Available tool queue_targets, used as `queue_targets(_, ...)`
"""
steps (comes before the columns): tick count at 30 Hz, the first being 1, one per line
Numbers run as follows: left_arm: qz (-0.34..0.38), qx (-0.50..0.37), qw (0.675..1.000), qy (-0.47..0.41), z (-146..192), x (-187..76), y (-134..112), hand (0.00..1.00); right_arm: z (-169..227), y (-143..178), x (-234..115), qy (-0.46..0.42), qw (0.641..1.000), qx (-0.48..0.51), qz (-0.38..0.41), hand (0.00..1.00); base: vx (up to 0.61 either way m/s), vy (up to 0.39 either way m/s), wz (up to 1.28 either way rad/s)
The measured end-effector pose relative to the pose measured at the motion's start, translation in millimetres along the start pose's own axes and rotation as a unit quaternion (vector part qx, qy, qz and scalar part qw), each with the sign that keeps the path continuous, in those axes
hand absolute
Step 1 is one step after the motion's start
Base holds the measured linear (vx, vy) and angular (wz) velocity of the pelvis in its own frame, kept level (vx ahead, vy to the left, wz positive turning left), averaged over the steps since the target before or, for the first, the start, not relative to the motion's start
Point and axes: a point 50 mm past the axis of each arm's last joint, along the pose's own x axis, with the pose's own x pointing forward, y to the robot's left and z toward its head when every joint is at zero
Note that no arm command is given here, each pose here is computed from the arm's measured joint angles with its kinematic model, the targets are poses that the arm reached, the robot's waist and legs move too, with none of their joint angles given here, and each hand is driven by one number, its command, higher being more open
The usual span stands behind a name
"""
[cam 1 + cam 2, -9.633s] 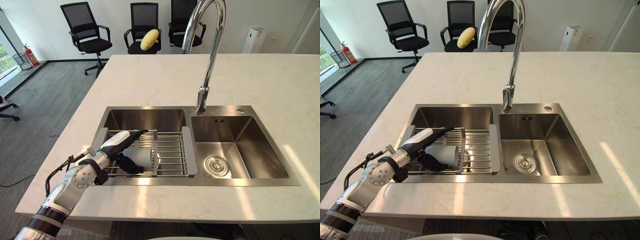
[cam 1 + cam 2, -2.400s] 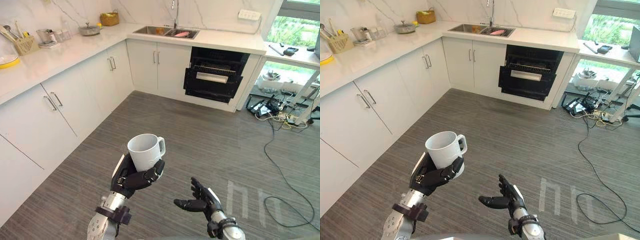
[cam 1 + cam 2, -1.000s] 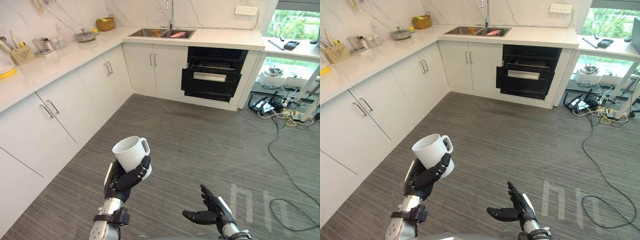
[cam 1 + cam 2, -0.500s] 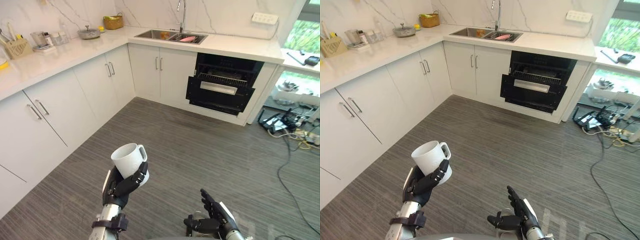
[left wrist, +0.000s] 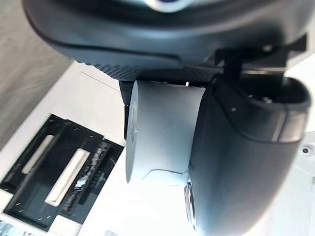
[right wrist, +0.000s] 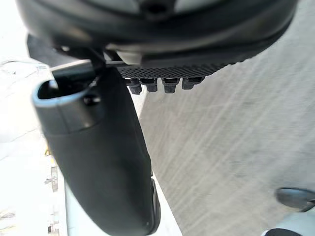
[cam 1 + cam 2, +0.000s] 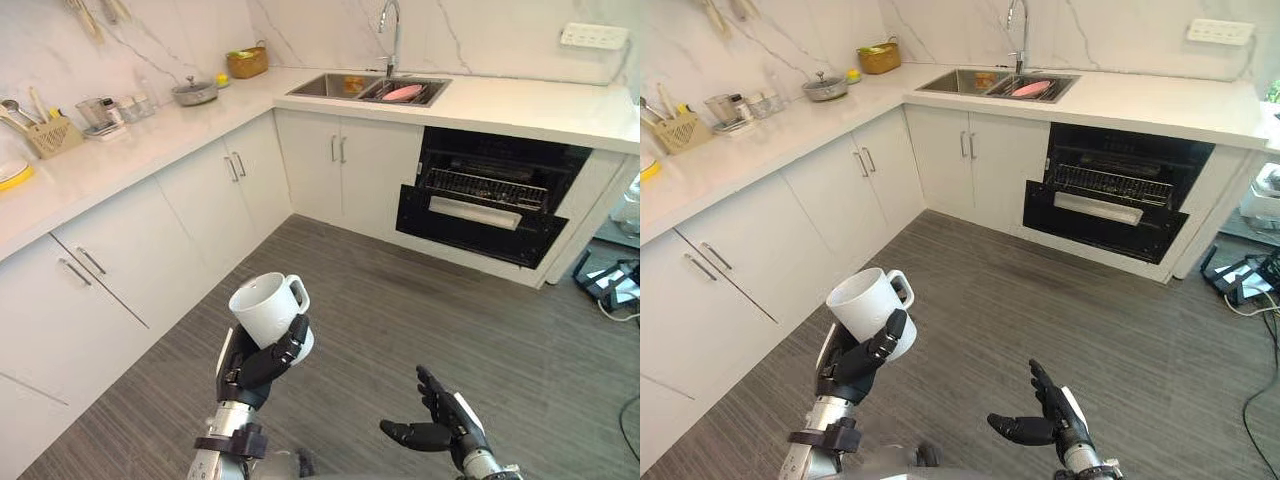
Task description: Walk over to the sink, pick up the cup, carry it to the dishwasher, place the cup inside the dishwasher, then close the dishwasher door
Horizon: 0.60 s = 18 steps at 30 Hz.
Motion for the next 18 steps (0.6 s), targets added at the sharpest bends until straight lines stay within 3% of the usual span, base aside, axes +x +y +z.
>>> queue_targets(8, 0.021, 0.023, 0.999, 0.019, 3.0, -0.7, 10.8, 0.0, -15.5, 43.8, 3.1, 0.041, 0.997, 0.037, 0.061, 1.0, 0.59, 0.221, -0.1)
queue_targets(14, -0.03, 0.048, 0.998, 0.019, 8.6, 17.2, 0.1, 0.0, -11.6, 43.0, 3.3, 0.028, 0.996, 0.034, 0.074, 1.0, 0.45, 0.006, 0.18)
queue_targets(18, -0.028, 0.049, 0.997, 0.054, -4.7, 6.2, 4.3, 0.0, -13.9, 40.5, 0.3, 0.029, 0.996, 0.03, 0.076, 1.0, 0.5, -0.135, 0.44)
